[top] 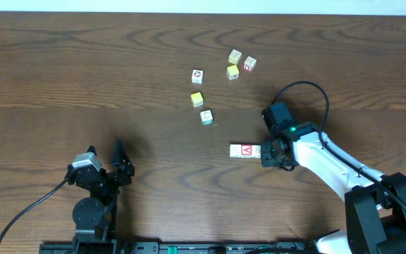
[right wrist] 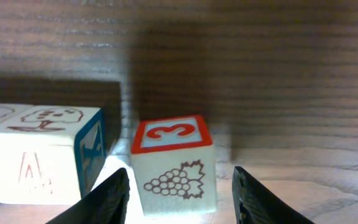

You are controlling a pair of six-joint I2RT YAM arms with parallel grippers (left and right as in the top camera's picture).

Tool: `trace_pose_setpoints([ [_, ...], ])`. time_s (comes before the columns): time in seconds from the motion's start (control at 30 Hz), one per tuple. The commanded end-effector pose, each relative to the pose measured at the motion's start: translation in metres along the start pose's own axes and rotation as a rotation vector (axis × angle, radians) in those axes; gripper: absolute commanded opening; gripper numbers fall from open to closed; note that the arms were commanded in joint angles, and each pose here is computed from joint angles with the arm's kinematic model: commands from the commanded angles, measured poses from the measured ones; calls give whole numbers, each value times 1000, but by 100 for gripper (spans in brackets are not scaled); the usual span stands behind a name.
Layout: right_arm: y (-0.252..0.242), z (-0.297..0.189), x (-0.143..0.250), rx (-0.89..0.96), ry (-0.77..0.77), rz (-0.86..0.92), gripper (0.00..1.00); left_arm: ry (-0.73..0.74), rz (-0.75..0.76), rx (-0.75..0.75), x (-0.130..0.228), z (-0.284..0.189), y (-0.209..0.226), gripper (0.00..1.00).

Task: Lift 5 blocks
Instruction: 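Open the right gripper and raise it off the 3 block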

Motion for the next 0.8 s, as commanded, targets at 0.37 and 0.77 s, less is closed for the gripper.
trace_pose_setpoints([
  [0.37, 3, -4, -16, 3, -85, -17, 53, 47, 6, -35, 13, 1, 7, 72],
  [0.77, -14, -6, -33, 9, -139, 29, 55, 47, 6, -35, 13, 1, 7, 73],
])
Point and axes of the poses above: each gripper's point midway between its finger pads, its own z axis out along the fingers, its own y axis along the line the jaws close on, x = y × z, the point moved 7 cm from there along -z, back along the fingers, and after that the axes turned 3 degrees about -z, right-handed, at the moved point
